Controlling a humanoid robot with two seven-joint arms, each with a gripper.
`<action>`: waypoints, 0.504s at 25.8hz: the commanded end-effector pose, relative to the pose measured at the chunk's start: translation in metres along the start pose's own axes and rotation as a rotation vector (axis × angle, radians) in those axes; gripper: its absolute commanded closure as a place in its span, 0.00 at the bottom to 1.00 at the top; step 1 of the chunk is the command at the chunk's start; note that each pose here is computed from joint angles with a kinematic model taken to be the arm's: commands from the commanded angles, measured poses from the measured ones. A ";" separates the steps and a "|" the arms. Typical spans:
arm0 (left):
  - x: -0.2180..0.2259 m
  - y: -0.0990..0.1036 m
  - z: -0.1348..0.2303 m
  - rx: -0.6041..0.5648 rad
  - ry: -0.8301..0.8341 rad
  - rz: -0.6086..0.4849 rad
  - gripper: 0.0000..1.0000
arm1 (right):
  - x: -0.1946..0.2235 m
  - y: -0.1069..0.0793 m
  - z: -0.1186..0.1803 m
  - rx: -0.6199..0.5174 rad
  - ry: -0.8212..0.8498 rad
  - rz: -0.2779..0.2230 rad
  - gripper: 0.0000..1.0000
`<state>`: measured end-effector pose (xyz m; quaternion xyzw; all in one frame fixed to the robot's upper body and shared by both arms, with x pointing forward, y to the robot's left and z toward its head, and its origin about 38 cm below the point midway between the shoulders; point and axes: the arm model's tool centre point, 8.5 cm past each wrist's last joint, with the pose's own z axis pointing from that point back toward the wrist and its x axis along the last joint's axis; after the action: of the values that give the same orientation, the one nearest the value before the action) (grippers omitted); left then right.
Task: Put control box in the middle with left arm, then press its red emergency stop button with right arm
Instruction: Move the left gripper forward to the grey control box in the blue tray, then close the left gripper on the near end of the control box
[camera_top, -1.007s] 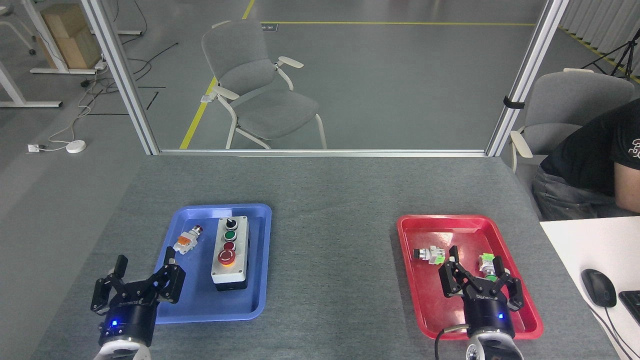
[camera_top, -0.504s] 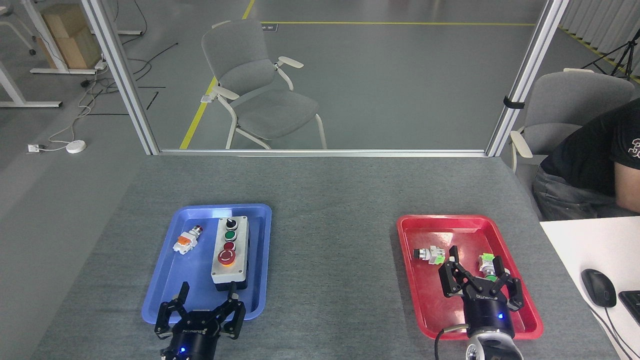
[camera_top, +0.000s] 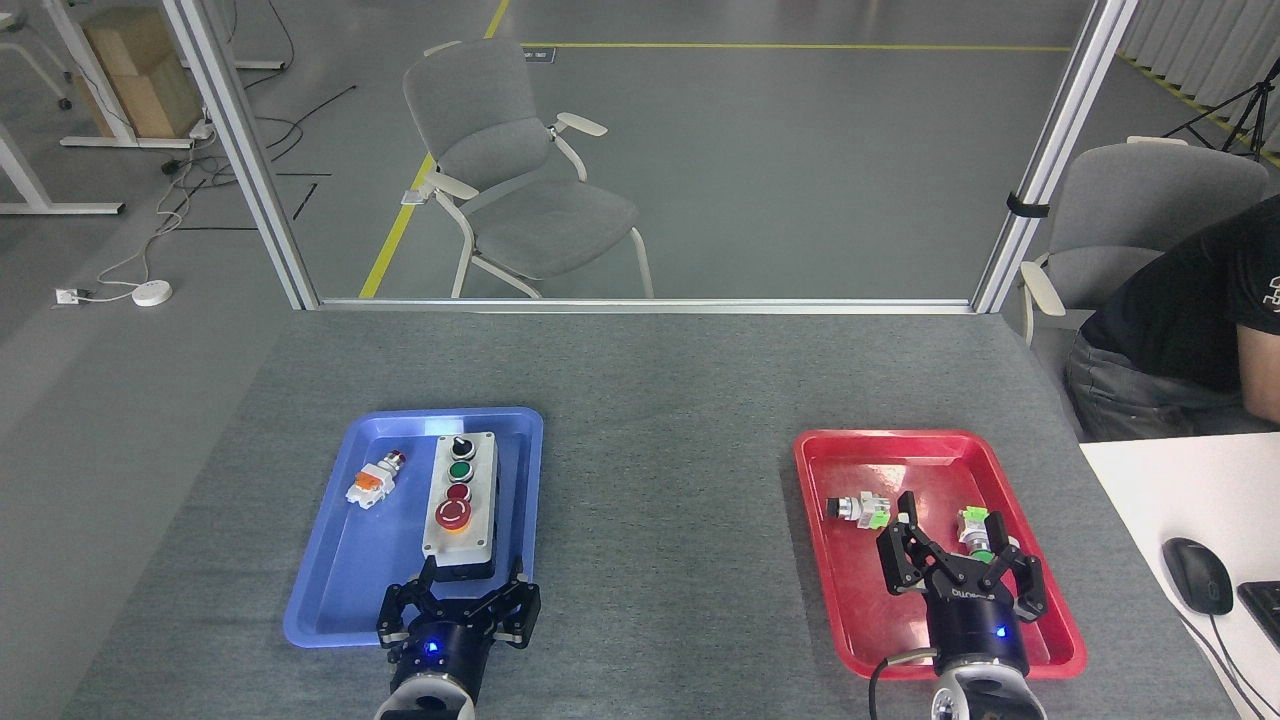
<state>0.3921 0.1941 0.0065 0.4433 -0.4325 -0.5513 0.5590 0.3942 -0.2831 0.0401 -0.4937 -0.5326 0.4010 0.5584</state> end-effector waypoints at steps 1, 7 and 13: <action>0.004 -0.002 -0.007 -0.018 -0.001 0.008 0.01 | 0.000 0.000 0.000 0.001 -0.001 -0.001 0.00; -0.001 -0.012 -0.022 -0.073 0.024 0.006 0.01 | 0.000 -0.001 -0.001 -0.001 -0.001 0.001 0.00; -0.012 -0.015 -0.027 -0.090 0.055 0.050 0.01 | 0.000 0.000 0.000 0.001 -0.001 -0.001 0.00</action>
<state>0.4120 0.2012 -0.0120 0.4239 -0.4065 -0.5483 0.5954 0.3947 -0.2830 0.0407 -0.4937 -0.5333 0.4010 0.5577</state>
